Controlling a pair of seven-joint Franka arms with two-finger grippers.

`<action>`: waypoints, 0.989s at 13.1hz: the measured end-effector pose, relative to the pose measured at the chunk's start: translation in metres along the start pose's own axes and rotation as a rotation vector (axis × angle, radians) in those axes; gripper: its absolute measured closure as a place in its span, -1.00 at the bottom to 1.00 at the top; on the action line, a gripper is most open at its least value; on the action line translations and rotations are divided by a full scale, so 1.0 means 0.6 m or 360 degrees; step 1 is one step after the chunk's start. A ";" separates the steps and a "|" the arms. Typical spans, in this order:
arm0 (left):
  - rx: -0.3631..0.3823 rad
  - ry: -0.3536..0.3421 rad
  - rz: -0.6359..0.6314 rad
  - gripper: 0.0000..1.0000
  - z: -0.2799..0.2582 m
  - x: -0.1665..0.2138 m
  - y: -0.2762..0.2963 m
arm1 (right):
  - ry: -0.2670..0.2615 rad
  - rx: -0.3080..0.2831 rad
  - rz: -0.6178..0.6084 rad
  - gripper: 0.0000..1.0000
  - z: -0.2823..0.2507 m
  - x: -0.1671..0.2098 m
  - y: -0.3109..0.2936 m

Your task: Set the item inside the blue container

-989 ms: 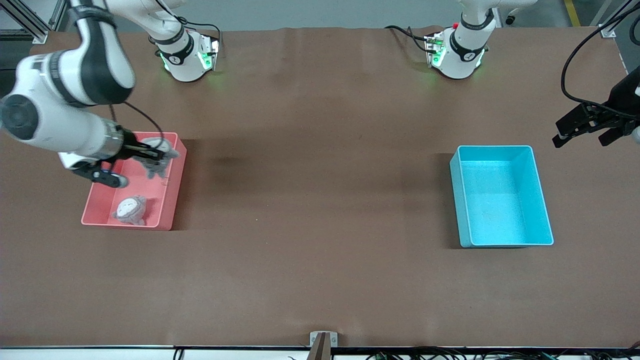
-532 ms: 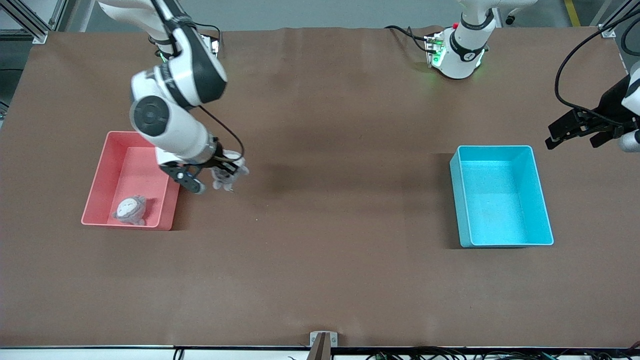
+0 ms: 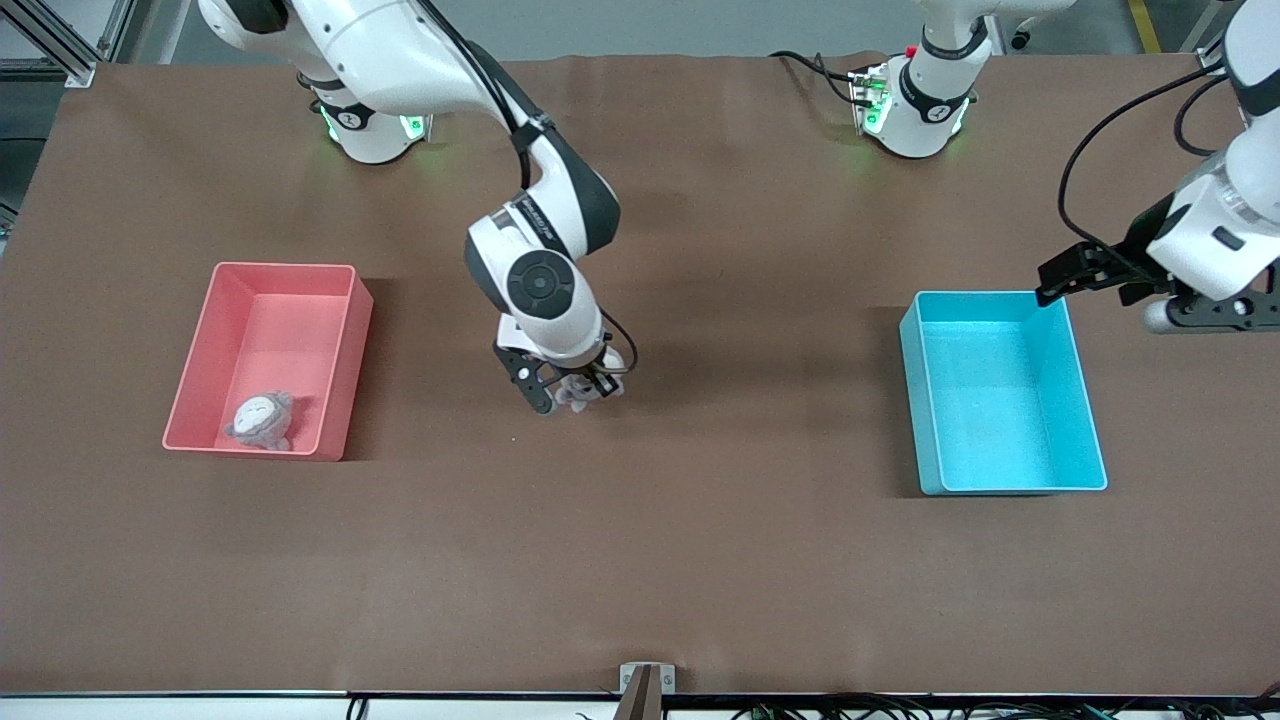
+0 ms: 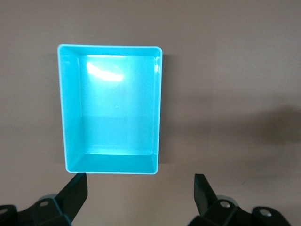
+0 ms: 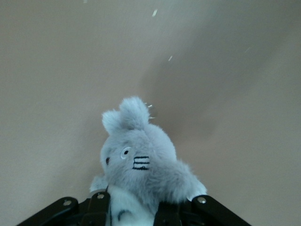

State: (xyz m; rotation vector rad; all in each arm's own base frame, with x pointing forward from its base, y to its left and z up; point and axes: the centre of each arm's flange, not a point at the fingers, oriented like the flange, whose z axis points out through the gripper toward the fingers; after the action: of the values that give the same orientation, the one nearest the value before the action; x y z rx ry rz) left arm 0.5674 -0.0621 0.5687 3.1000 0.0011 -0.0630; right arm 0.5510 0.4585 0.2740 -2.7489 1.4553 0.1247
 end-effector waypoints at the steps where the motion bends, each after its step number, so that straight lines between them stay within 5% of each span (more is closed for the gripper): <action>1: 0.0002 -0.0026 0.0022 -1.00 0.017 0.001 0.013 | 0.0005 -0.0002 0.0006 0.35 0.020 -0.025 0.000; 10: 0.0005 -0.0069 0.0047 -1.00 0.129 0.015 0.096 | 0.0112 -0.0047 -0.0011 0.36 0.107 -0.061 0.008; 13: 0.0007 -0.0088 0.0042 -1.00 0.161 0.021 0.128 | 0.0160 -0.0030 -0.0049 -0.22 0.100 -0.053 0.003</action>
State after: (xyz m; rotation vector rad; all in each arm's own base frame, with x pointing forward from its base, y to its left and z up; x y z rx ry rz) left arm 0.5759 -0.1431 0.4750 3.1008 -0.0420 -0.1483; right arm 0.5285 0.4876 0.2169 -2.8299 1.4405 -0.0009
